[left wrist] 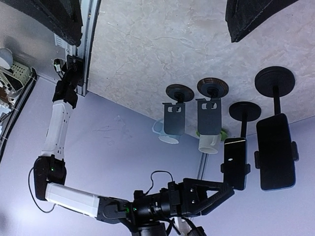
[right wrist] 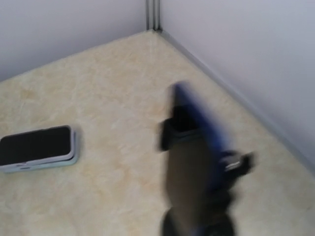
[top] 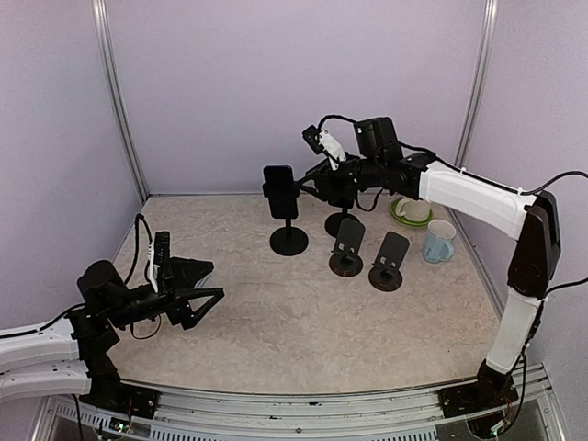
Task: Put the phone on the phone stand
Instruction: Move the phone stand with the phone to the center of the board.
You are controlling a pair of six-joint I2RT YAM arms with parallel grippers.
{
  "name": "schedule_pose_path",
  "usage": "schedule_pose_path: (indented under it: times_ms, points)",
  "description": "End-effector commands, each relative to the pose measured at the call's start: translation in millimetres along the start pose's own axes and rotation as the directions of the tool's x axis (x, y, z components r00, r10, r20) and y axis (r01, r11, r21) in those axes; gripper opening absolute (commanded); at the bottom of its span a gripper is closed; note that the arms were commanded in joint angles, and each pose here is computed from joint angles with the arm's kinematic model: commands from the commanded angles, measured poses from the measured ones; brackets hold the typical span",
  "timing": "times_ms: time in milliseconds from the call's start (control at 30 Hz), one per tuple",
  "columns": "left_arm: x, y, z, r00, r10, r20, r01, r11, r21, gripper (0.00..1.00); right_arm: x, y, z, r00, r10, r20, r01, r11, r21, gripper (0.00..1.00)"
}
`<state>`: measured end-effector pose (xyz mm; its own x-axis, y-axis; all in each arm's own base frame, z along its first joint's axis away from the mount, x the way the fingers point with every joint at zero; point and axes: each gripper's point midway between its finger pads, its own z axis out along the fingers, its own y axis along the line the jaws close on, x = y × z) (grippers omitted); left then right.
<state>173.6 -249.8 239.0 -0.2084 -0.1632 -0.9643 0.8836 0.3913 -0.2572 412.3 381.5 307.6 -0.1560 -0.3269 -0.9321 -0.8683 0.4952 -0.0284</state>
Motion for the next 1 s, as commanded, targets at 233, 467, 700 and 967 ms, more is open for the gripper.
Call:
schedule_pose_path:
  times_ms: [233, 467, 700, 967]
  points:
    - [-4, 12, -7, 0.999, 0.006, 0.051, -0.002, 0.997, -0.079, 0.99, 89, 53, 24, 0.976, 0.217, -0.019, -0.210, 0.961, 0.180, 0.34]
    - [-3, 14, -9, 0.998, 0.001, 0.055, 0.004, 0.996, -0.093, 0.99, 164, 53, 59, 0.944, 0.303, -0.131, -0.269, 0.936, 0.229, 0.30]
    - [-1, 16, -13, 0.998, -0.006, 0.066, 0.013, 0.994, -0.105, 0.99, 206, 39, 82, 0.923, 0.355, -0.152, -0.292, 0.899, 0.327, 0.29]
    - [0, 17, -14, 0.998, -0.009, 0.070, 0.017, 0.993, -0.115, 0.99, 227, 31, 104, 0.906, 0.383, -0.180, -0.298, 0.880, 0.370, 0.30]
